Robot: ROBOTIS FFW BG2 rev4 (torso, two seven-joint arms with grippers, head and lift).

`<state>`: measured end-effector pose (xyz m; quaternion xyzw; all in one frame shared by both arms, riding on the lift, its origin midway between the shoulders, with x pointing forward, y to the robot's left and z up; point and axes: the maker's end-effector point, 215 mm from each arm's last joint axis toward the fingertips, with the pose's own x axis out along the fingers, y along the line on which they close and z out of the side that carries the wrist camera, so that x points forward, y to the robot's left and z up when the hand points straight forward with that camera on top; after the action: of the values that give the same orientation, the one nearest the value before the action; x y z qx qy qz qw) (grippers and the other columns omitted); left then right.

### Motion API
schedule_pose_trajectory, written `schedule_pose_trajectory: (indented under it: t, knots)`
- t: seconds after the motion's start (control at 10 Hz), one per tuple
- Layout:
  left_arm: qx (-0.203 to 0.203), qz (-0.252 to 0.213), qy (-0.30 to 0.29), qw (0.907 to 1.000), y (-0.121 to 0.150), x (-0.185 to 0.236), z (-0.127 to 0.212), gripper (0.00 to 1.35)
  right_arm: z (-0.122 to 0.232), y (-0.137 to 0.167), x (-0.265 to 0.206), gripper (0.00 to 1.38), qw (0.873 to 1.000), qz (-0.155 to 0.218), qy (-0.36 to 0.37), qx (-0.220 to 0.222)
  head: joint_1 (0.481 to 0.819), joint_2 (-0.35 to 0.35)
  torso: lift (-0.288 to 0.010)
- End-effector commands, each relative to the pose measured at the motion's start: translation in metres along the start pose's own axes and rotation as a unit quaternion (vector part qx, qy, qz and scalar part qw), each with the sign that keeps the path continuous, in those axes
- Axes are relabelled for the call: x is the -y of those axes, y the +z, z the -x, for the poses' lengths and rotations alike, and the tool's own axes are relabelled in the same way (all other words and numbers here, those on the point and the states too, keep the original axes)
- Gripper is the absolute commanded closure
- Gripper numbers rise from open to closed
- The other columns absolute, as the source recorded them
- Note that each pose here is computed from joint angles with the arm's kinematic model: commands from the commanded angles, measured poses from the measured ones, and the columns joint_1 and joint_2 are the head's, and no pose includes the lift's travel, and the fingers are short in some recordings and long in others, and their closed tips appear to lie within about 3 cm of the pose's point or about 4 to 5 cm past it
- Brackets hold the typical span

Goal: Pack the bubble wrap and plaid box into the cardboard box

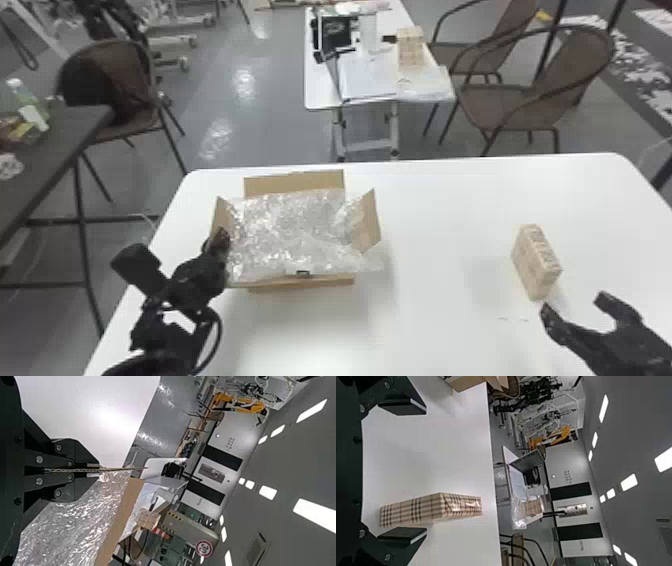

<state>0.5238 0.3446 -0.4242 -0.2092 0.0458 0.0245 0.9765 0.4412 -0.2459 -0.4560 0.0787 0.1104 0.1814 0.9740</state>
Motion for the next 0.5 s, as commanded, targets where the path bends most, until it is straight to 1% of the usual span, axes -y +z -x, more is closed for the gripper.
schedule_pose_trajectory:
  t: [0.0,0.2,0.4]
  knots:
    - [0.001,0.000,0.000,1.0000,0.001,0.000,0.000,1.21,0.012,-0.003,0.023,0.22,1.000,0.008,-0.024,-0.006,0.695,0.117,-0.044]
    - [0.002,0.001,0.001,1.0000,0.001,0.000,0.000,1.21,0.023,0.002,0.060,0.21,0.998,0.025,-0.059,-0.010,0.695,0.077,-0.044]
    - [0.002,0.002,0.000,1.0000,0.001,0.001,0.000,1.21,0.017,0.005,0.076,0.21,0.996,0.038,-0.079,-0.023,0.695,0.042,-0.044]
